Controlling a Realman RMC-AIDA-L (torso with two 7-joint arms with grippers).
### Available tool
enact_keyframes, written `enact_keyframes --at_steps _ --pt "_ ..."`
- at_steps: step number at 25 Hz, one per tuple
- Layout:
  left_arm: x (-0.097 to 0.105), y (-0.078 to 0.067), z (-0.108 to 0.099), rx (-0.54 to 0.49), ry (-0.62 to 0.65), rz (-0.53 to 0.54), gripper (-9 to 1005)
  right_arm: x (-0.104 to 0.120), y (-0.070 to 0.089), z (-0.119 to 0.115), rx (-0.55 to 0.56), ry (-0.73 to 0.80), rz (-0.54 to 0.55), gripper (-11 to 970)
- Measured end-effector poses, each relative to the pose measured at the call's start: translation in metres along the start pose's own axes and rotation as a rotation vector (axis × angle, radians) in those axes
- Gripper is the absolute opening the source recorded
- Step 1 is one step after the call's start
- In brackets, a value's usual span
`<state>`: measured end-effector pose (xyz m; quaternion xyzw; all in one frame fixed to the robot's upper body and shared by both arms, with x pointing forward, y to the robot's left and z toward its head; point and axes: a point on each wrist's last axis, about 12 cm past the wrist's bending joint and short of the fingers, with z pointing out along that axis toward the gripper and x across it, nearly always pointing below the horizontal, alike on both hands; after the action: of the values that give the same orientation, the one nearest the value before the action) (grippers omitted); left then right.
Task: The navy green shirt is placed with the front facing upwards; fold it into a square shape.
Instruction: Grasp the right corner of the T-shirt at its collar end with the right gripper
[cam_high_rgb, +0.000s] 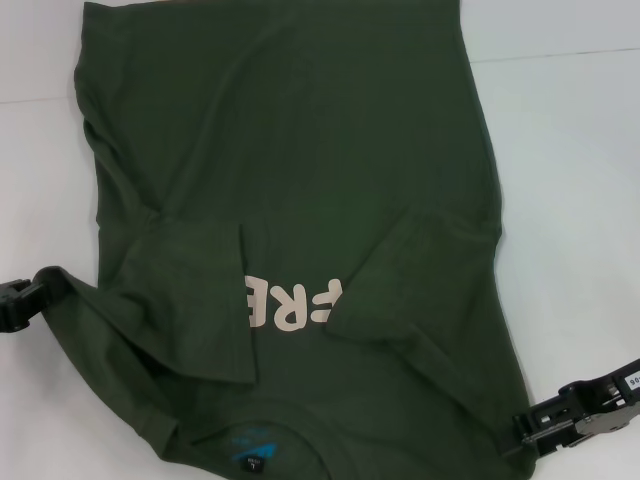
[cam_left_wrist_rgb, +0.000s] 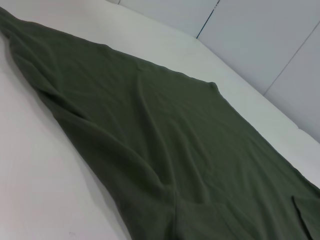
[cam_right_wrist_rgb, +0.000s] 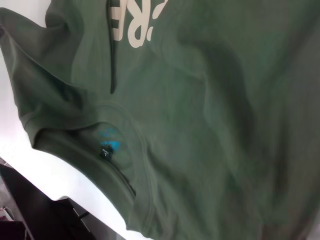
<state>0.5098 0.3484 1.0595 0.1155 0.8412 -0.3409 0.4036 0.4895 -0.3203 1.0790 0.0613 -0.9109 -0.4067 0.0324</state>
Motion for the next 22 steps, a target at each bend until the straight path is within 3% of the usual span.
enact_keyframes --at_steps 22 --pt "-0.0020 0.0000 0.0006 0.002 -0.001 0.004 48 0.0067 -0.0063 -0.0068 0.002 0.035 0.040 890"
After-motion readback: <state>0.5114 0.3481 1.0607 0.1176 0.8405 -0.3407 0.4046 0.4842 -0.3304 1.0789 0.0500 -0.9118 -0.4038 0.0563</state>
